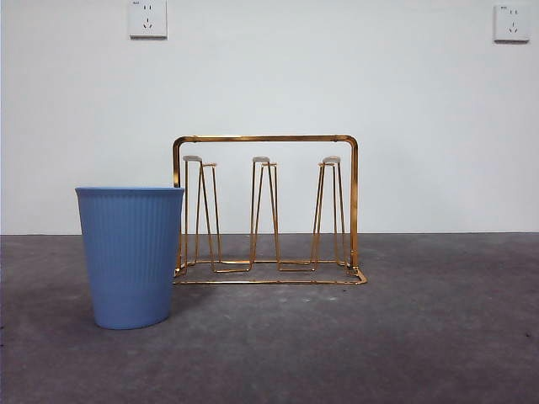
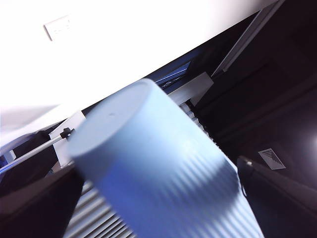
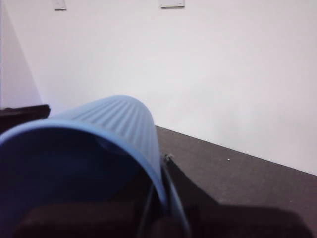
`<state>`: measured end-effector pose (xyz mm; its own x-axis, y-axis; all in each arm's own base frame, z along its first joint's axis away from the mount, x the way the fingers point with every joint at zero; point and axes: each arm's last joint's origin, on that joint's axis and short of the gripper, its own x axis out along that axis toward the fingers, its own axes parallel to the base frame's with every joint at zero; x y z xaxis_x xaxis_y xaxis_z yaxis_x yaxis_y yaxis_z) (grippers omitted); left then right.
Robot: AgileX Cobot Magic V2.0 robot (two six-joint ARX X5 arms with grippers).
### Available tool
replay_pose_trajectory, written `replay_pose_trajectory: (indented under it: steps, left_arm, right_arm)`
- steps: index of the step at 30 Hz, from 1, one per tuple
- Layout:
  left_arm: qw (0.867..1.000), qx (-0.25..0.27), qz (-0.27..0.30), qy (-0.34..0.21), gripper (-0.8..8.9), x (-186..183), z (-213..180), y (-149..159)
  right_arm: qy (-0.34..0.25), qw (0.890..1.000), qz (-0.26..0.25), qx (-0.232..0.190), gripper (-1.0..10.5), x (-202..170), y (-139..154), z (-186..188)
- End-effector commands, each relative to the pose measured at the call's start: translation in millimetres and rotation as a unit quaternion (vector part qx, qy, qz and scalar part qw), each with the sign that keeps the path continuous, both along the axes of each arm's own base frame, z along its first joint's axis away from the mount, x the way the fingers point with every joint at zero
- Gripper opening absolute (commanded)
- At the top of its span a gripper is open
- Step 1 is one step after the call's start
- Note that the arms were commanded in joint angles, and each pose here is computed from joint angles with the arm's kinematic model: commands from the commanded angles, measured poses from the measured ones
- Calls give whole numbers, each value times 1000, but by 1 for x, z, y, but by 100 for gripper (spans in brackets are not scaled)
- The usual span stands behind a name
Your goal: Pick up cup 1,put cup 1 in the cup rack,pick up cup 2,put cup 2 in the cup rack
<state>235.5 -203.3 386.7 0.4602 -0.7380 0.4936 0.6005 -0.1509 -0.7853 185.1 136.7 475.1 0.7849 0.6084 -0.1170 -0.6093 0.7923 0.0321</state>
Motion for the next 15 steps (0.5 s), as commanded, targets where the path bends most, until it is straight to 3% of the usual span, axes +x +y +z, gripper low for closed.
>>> replay_pose_trajectory:
  steps: [1,3,8,12,15]
  left_arm:
    - [1000,-6,-3,-6,677,-1,2,0]
    - [1000,-8,-4,-5,676,-1,2,0]
    - [1000,-9,-6,-5,435,-1,2,0]
    - [1000,-9,-6,-5,427,-1,2,0]
    - [1000,-9,-6,-5,309,-1,2,0]
  right_arm:
    - [4,1000,7,-5,-12,4,6,-4]
    - [5,1000,7,-7,-12,6,7,-5]
    - [9,1000,7,-10,-12,8,8,-7]
    - [15,1000,7,-15,-12,7,8,-8]
    - [26,999,7,-28,-12,7,8,-11]
